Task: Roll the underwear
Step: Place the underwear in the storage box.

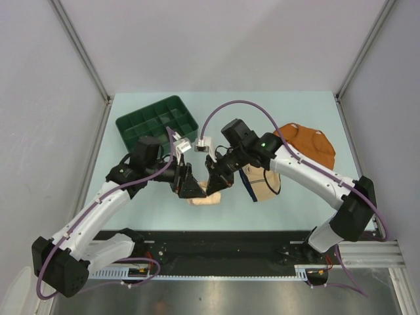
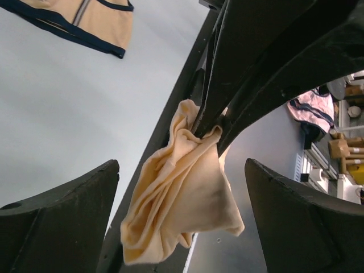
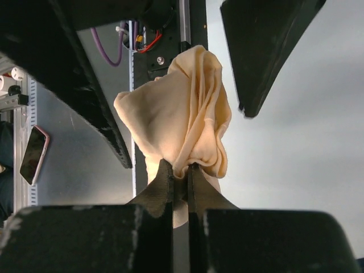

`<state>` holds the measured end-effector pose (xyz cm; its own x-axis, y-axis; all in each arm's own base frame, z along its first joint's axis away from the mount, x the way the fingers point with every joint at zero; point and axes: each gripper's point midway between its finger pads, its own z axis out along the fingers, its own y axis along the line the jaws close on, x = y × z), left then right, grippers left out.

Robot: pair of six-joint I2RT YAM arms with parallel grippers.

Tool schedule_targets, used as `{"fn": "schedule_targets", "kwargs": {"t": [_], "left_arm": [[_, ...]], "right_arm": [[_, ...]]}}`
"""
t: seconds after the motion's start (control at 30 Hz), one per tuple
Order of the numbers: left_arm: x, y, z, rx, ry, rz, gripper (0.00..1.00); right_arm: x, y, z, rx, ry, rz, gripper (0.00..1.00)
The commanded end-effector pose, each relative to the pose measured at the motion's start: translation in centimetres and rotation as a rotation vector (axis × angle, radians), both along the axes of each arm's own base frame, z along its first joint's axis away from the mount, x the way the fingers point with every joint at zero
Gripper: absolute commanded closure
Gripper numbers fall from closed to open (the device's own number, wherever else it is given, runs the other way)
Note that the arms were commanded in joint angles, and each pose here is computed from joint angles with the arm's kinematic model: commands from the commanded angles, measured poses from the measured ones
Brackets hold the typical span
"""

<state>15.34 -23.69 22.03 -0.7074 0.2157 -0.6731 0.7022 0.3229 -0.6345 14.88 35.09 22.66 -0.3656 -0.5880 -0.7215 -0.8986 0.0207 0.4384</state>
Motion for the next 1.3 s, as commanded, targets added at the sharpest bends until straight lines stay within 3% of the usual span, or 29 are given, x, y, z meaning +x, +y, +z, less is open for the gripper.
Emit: {"fn": "schedule_targets", "kwargs": {"t": [0.0,0.13,0.5,0.63,0.8,0.9,0.93,1.0,1.07,1.1,1.2,1.27], "left_arm": [[-1.1,-0.5,0.3,-0.023,-0.005,-0.065,0.14],[-0.9,-0.4,0.2,-0.012,-0.012,-0.047,0.30],[-0.9,-0.4,0.0,-0.012,-0.014,-0.055,0.31],[-1.5,-0.4,0.0,-0.020,-0.014,-0.069,0.55],[-2.3,-0.7,0.0,-0.032,-0.008,-0.109,0.57],[-3.2,-1.3,-0.1,-0.043,-0.002,-0.161,0.81],[-3.5,-1.4,-0.1,-0.043,-0.002,-0.174,0.99],[-3.4,-1.7,-0.4,-0.026,-0.019,-0.162,1.00],[-2.1,-1.4,-1.0,0.019,-0.052,-0.083,1.00],[-1.6,-1.2,-1.0,0.031,-0.067,-0.051,1.00],[0.0,-1.0,-0.5,0.034,-0.116,0.049,1.00],[0.6,-1.2,-0.1,0.011,-0.126,0.091,1.00]], "right_arm": [[0.2,0.6,1.6,0.020,-0.054,0.026,1.00],[0.2,0.6,1.1,0.009,-0.047,0.028,1.00],[0.3,0.3,1.0,-0.004,-0.049,0.017,1.00],[0.8,0.3,0.8,-0.011,-0.055,0.003,1.00],[0.7,0.4,1.0,-0.003,-0.050,0.009,1.00],[0.9,0.4,1.1,-0.003,-0.056,0.000,1.00],[0.9,0.4,1.3,0.002,-0.057,-0.002,1.00],[1.2,0.5,1.2,-0.001,-0.064,-0.017,1.00],[1.7,0.3,1.0,-0.010,-0.074,-0.049,0.90],[2.3,0.1,0.9,-0.016,-0.077,-0.074,0.71],[4.0,-0.8,0.8,-0.014,-0.078,-0.135,0.47],[5.3,-1.4,0.9,-0.013,-0.087,-0.180,0.41]]}}
